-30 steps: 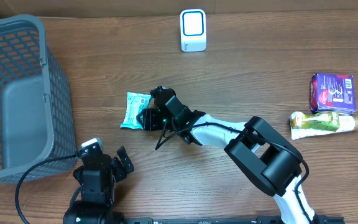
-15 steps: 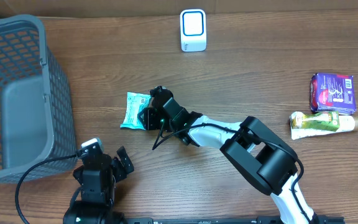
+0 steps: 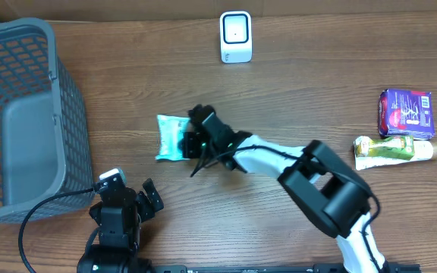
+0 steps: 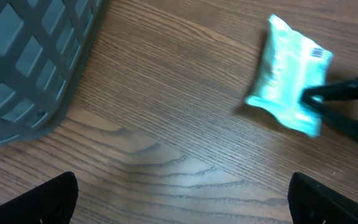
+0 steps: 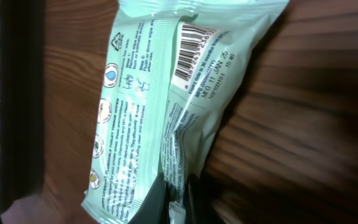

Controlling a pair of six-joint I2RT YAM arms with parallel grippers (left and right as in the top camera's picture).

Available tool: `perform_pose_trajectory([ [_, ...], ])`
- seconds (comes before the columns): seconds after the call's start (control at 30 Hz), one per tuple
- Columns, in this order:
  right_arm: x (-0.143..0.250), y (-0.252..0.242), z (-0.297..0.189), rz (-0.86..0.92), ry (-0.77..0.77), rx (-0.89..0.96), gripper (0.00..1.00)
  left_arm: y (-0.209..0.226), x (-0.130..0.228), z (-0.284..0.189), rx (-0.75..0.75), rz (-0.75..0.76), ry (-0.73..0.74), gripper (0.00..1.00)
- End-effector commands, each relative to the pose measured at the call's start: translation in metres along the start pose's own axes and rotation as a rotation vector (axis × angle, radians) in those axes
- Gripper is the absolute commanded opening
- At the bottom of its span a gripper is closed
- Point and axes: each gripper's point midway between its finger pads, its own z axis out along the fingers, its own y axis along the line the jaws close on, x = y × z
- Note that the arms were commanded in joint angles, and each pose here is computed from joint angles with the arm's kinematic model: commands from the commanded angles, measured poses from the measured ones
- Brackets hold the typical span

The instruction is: Scan the item barcode

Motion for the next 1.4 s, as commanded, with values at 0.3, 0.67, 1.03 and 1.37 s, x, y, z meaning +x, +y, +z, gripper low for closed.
perform_pose_trajectory([
  [0.3,-0.041,-0.057,-0.118,-0.504,0.072,0.16,0.04,0.001,-0.003,-0.001,-0.006,-0.019,-0.015,1.0],
  [0.67,-0.055,-0.098,-0.137,-0.463,0.062,0.375,1.0,0.001,-0.003,-0.001,-0.006,-0.019,-0.015,1.0],
  [1.03,-0.025,-0.078,-0.142,0.446,0.139,0.208,0.72,0.001,-0.003,-0.001,-0.006,-0.019,-0.015,0.99],
  [1.37,0.005,-0.101,-0.123,0.594,0.047,0.401,0.72,0.001,-0.003,-0.001,-0.006,-0.019,-0.015,0.99],
])
